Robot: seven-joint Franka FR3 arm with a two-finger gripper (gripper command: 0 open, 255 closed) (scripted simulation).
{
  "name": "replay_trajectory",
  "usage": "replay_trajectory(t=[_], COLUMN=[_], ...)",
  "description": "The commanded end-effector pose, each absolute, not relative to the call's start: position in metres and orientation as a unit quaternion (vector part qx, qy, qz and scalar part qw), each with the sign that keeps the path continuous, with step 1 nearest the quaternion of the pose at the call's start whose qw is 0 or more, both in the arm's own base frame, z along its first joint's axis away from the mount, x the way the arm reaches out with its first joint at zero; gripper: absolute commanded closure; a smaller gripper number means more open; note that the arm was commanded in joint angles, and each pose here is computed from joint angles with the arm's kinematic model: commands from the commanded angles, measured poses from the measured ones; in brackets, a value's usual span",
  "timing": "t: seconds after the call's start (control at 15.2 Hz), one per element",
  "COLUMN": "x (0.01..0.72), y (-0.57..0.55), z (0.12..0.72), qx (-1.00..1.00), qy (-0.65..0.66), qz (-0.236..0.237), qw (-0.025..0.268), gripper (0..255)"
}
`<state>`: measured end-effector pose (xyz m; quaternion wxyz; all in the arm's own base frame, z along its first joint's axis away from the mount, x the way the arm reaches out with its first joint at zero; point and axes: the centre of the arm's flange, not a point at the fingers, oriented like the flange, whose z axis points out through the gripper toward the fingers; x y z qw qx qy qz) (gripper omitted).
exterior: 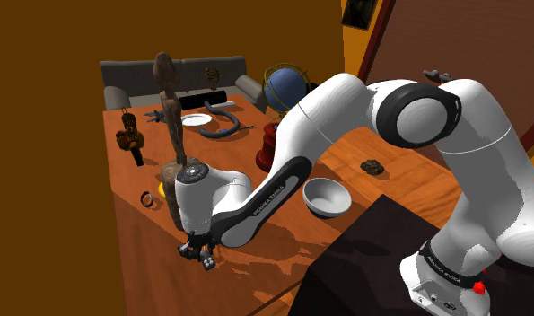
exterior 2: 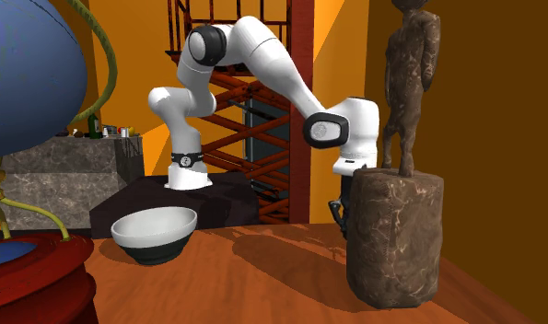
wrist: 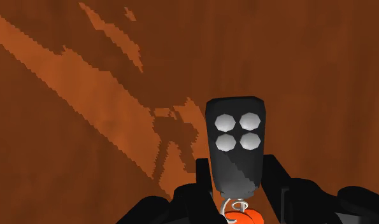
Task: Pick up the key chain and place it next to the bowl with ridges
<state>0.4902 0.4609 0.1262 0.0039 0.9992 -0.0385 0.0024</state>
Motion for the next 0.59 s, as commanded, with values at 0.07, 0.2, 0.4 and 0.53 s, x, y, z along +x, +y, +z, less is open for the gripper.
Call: replay_trajectory(t=[0.07, 0.2, 0.4, 0.53], x=[0.489, 0.489, 0.489, 0.489], y=[0.460, 0.460, 0.460, 0.460], z=[0.142, 0.153, 0.168, 0.179], qx=[0.999, 0.999, 0.999, 0.999], qy=[-0.038, -0.038, -0.038, -0.038], qz=[0.002, 0.002, 0.002, 0.002], qw=[0.004, 0.004, 0.004, 0.004], gripper=[255, 255, 255, 255])
